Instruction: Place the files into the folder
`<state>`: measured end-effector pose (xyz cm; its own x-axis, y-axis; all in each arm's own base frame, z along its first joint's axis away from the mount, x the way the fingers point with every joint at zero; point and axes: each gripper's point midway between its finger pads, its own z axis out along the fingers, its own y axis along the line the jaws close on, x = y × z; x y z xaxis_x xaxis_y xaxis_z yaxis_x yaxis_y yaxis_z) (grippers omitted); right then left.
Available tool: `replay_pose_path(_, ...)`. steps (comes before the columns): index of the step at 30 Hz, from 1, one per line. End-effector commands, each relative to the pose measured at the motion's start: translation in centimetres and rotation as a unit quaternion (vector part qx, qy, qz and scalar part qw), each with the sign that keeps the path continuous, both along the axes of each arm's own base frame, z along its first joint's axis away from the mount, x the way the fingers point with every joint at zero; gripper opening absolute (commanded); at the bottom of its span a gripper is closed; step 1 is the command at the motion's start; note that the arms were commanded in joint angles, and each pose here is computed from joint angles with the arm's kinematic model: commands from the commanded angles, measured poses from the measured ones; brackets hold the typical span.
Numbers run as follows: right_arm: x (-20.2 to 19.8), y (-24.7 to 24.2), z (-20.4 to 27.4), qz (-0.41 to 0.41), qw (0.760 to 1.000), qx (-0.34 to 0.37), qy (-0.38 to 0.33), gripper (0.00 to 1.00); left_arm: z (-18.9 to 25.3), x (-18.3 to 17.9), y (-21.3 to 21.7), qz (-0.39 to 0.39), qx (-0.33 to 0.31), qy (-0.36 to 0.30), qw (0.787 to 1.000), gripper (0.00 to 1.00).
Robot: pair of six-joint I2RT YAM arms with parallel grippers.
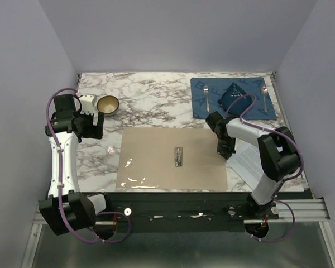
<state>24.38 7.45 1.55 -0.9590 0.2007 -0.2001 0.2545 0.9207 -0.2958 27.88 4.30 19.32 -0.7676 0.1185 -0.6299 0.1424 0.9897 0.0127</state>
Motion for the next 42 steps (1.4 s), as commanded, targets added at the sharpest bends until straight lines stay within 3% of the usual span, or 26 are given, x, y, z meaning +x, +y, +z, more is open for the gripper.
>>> replay_pose_path(1,-0.9,0.9,-1.0,-0.014,0.999,0.034,0.010,0.01,0.8,0.4,0.8,0.001,0.022,-0.013,1.000,0.99)
replay_pose_path(9,-0.9,3.1,1.0,-0.001,0.995,0.101,-0.019,0.01,0.7,0.4,0.9,0.006,0.023,-0.015,1.000,0.99)
replay_pose_path(18,-2.4,7.6,2.7,0.109,0.989,0.098,-0.034,0.01,0.9,0.3,0.8,0.006,0.019,-0.016,1.000,0.99)
replay_pose_path(28,-4.6,17.4,3.8,0.301,0.943,0.140,-0.032,0.01,1.4,0.3,0.9,0.008,0.022,-0.019,1.000,0.99)
replay_pose_path(35,-5.8,20.4,3.4,0.349,0.921,0.171,-0.007,0.01,1.4,0.2,1.1,0.007,0.028,-0.019,0.999,0.99)
replay_pose_path(36,-6.0,20.5,3.4,0.354,0.919,0.174,-0.001,0.03,1.5,0.2,1.1,0.006,0.030,-0.020,0.999,0.99)
replay_pose_path(38,-5.9,19.6,3.8,0.349,0.925,0.153,0.000,0.23,1.4,0.2,1.1,0.005,0.029,-0.019,0.999,0.99)
replay_pose_path(40,-4.6,18.7,5.4,0.333,0.933,0.130,-0.044,0.40,1.3,0.3,1.0,0.004,0.028,-0.017,0.999,0.99)
replay_pose_path(42,-3.3,17.8,7.0,0.314,0.939,0.113,-0.079,0.51,1.2,0.3,1.0,0.005,0.026,-0.017,1.000,0.99)
